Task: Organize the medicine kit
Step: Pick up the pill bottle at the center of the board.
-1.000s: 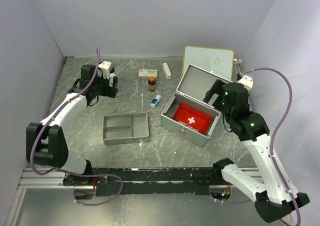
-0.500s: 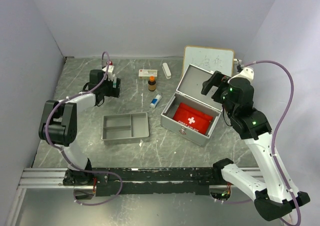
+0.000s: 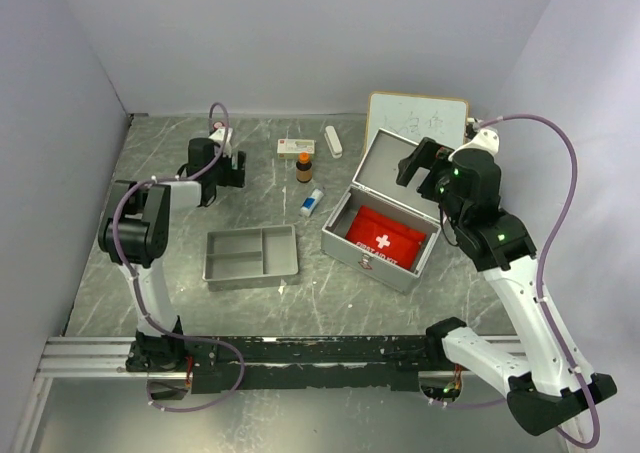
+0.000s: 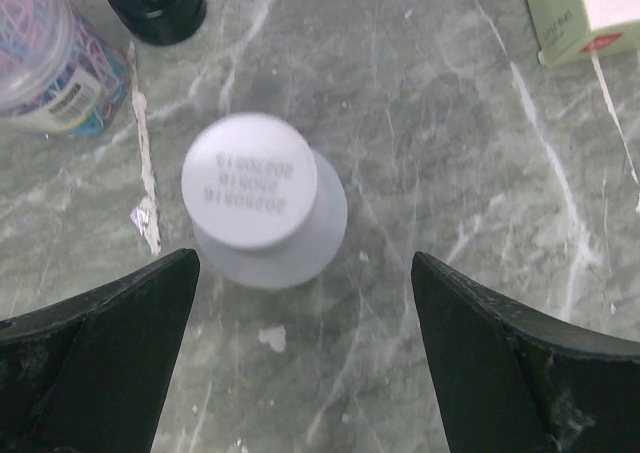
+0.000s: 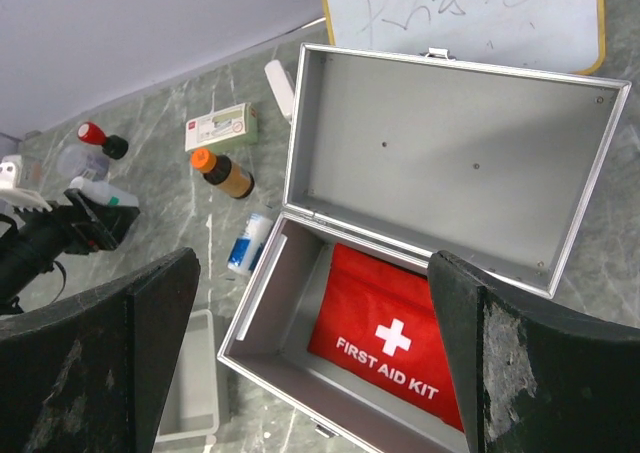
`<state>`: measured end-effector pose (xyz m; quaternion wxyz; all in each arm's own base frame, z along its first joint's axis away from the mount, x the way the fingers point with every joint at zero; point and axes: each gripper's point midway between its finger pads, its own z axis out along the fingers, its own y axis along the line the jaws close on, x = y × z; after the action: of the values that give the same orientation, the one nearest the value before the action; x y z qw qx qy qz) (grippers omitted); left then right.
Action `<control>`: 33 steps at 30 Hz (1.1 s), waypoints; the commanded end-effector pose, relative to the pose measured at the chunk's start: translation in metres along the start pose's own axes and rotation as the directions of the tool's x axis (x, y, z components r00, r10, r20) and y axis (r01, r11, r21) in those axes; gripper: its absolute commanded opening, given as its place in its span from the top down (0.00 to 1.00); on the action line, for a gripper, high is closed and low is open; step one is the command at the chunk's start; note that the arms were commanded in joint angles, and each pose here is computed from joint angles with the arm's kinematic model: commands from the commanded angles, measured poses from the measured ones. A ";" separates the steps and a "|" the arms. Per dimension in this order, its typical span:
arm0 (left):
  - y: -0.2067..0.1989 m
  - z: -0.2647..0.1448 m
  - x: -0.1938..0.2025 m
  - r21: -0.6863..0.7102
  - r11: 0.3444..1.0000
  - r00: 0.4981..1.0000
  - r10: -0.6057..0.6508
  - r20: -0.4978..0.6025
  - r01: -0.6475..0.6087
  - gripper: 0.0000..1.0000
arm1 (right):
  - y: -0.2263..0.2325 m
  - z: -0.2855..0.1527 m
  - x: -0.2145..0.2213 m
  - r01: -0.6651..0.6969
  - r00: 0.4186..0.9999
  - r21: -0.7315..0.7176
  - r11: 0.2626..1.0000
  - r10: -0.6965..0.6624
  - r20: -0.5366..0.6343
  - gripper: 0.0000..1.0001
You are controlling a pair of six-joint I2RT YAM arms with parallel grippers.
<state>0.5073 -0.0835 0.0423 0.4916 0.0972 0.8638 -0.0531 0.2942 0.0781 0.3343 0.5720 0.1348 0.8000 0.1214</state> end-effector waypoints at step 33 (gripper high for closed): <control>0.014 0.033 -0.025 -0.039 0.996 0.997 -0.076 0.008 0.076 0.38 | 0.009 0.000 -0.012 -0.031 0.999 -0.025 0.999 0.032 0.026 0.00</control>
<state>0.5427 -0.0849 0.0372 0.4848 0.0653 0.8702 -0.0589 0.2974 0.0799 0.3403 0.5743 0.1399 0.7965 0.1269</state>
